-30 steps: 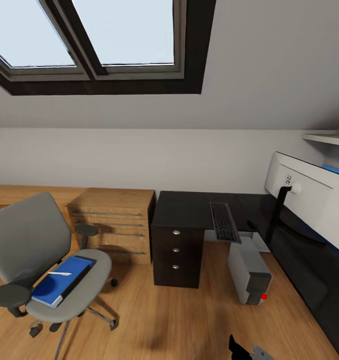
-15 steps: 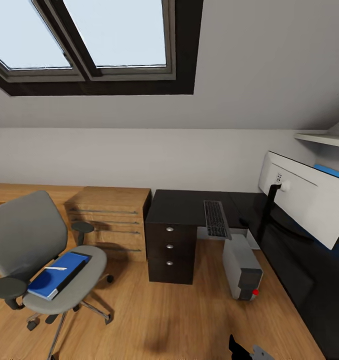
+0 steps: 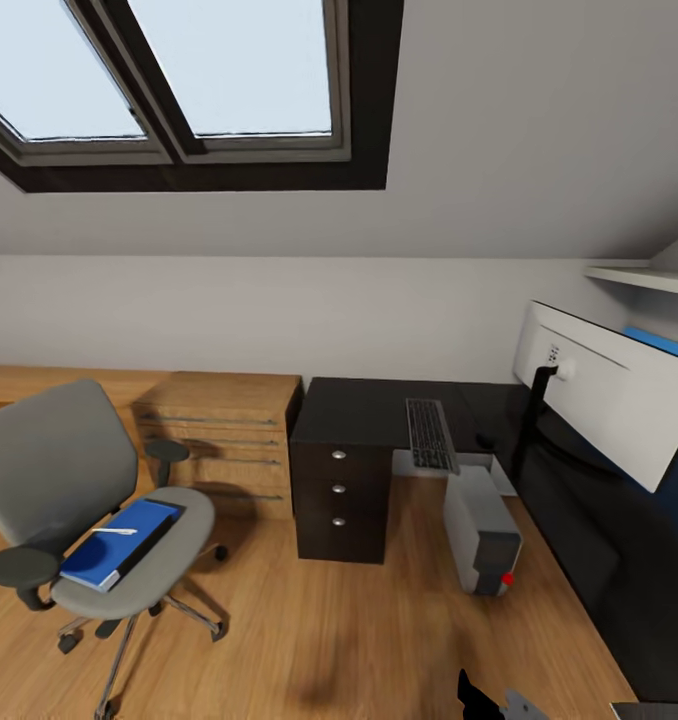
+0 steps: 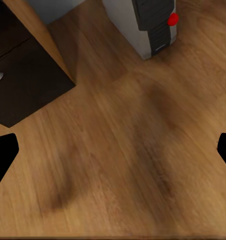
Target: In the bedroom, organize the workspace by keeping the computer under the desk, ensuring the monitor is on the desk, placing the keyboard on the desk next to the monitor, placing the mouse on the desk next to the keyboard, moving the folder from the swivel chair onto the desk next to the mouse, stacking the notebook on top of the folder with the pen on top of the notebook, and positioning the swivel chair next to the desk.
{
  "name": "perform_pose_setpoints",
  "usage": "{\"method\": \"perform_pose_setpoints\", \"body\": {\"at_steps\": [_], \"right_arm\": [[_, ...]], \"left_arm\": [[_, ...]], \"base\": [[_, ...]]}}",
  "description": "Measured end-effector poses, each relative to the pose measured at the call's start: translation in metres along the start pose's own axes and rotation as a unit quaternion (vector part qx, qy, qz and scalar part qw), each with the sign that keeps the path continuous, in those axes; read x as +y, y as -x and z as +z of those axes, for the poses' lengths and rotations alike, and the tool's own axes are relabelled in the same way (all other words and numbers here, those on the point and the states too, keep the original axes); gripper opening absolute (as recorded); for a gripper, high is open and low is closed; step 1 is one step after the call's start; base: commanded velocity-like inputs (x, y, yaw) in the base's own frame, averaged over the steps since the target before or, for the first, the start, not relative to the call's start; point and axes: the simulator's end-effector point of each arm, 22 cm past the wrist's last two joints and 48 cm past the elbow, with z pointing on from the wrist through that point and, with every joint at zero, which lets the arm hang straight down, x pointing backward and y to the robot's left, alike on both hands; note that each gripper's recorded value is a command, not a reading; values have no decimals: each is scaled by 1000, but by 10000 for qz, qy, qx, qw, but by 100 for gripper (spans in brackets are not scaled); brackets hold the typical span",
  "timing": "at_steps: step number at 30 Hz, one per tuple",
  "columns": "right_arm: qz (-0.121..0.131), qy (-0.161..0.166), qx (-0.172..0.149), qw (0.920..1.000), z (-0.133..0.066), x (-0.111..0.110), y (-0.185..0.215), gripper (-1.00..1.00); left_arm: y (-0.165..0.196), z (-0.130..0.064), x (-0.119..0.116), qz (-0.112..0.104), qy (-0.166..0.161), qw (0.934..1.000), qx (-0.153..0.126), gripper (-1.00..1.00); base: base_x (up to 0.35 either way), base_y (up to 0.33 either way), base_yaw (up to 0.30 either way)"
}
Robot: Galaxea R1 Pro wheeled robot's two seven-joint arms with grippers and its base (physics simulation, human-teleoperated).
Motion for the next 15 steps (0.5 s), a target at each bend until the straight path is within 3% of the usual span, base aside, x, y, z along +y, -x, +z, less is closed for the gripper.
{"method": "perform_pose_setpoints", "body": {"at_steps": [15], "right_arm": [[-2, 14, -1, 10000, 0, 1, 0, 100]], "left_arm": [[0, 0, 0, -1, -1, 10000, 0, 100]], "base": [[-264, -60, 0]]}}
